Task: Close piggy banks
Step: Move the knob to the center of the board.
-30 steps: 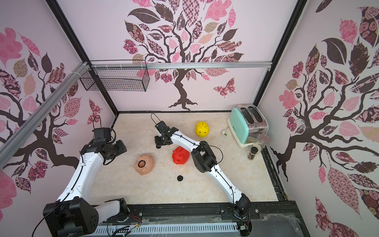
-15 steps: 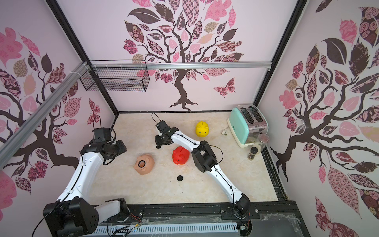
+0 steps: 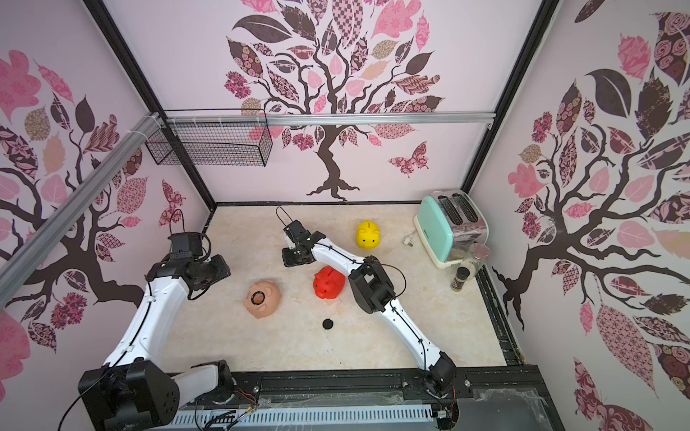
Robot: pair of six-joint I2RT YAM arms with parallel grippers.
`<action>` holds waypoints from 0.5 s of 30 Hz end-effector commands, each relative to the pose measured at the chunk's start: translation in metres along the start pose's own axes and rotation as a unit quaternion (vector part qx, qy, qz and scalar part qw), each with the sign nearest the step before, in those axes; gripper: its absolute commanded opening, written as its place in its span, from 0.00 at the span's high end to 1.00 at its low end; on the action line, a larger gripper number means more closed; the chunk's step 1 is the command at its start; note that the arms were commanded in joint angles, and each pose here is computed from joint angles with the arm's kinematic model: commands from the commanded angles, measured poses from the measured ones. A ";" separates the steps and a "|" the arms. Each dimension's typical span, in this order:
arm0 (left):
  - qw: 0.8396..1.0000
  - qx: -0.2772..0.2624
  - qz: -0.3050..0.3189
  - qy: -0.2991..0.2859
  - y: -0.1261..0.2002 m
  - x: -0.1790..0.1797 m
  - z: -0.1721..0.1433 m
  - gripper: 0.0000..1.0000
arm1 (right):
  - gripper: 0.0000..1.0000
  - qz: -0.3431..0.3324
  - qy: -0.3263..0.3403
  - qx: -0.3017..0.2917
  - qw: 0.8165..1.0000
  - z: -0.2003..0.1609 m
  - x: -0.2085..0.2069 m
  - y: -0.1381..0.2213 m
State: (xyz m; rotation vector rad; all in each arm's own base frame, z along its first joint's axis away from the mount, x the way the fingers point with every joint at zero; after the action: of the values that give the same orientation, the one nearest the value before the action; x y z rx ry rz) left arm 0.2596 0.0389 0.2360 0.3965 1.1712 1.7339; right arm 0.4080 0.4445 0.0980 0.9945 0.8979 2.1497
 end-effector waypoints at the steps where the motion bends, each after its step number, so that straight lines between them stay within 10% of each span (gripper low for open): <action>1: 1.000 -0.001 0.002 -0.008 -0.002 -0.001 0.001 0.50 | 0.79 -0.006 0.000 0.024 1.000 -0.011 -0.003 -0.004; 15: 1.000 0.003 0.003 -0.010 -0.004 -0.001 0.000 0.50 | 0.80 -0.053 0.026 0.042 0.997 -0.020 -0.013 -0.002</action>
State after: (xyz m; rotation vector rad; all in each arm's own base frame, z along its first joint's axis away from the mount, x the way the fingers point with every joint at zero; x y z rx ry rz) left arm 0.2601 0.0390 0.2351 0.4018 1.1725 1.7324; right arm 0.4088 0.4446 0.0966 0.9506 0.9083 2.1715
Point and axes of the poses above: each gripper's point midway between its finger pads, its own y axis back along the fingers, its own x axis along the line the jaws close on, z = x × y, the point moved 8 cm from there along y, back along the fingers, and after that the axes turned 5 degrees about y, right-handed, at the moved point
